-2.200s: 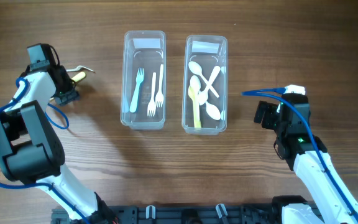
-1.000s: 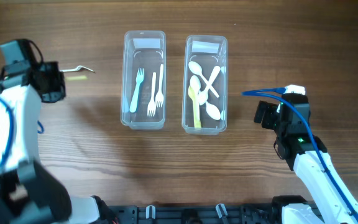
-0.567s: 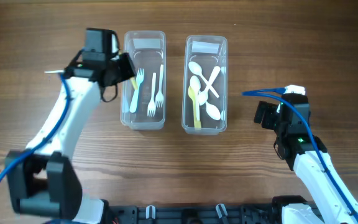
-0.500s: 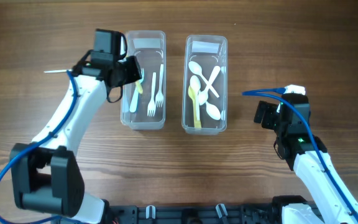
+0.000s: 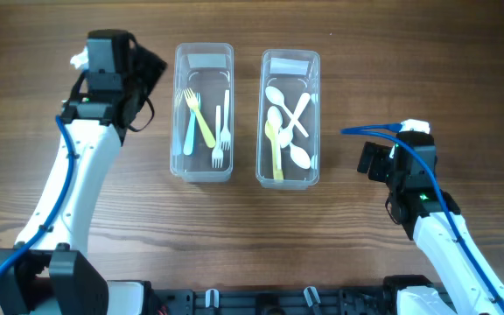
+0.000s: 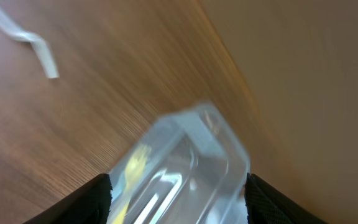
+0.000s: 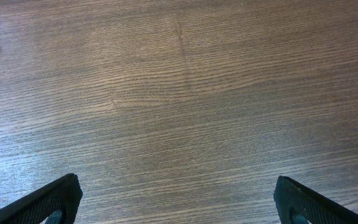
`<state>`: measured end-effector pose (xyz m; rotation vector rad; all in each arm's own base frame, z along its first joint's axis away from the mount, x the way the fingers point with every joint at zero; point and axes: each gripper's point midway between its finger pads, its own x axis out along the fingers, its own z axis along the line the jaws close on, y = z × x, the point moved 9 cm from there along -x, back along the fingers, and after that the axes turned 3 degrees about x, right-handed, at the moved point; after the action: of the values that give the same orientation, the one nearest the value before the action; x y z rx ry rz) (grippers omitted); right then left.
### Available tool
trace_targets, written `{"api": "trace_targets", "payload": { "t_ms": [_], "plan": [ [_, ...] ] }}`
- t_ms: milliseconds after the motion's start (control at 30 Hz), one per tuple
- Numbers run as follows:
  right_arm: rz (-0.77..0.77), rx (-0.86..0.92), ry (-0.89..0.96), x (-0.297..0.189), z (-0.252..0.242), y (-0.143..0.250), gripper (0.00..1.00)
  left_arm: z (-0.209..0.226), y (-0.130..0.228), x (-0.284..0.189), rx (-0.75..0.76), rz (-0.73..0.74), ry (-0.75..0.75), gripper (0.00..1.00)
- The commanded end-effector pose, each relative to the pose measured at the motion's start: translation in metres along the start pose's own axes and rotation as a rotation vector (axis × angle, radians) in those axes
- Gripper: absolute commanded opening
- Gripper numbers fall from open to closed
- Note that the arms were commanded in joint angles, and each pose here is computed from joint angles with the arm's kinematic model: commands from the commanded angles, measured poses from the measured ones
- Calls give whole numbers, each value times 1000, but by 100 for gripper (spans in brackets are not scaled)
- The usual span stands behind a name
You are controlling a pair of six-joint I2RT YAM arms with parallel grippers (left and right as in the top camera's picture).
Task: Pack container
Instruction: 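Carry the yellow fork into the left container and release it, then move the left gripper to the last white fork and grasp it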
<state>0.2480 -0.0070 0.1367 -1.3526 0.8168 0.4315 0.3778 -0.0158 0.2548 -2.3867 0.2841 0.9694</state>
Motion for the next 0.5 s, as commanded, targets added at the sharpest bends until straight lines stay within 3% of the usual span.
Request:
{"api": "trace_targets", "payload": {
  "t_ms": [0,167,467],
  "plan": [
    [-4,13,4,0,0,-1,100,22,-31,3,-412,-199,-98,58],
    [-4,12,4,0,0,-1,100,54,-54,55,-496,-238,-158,64],
    [-4,13,4,0,0,-1,100,101,-47,145,-521,-209,-224,53]
  ]
}}
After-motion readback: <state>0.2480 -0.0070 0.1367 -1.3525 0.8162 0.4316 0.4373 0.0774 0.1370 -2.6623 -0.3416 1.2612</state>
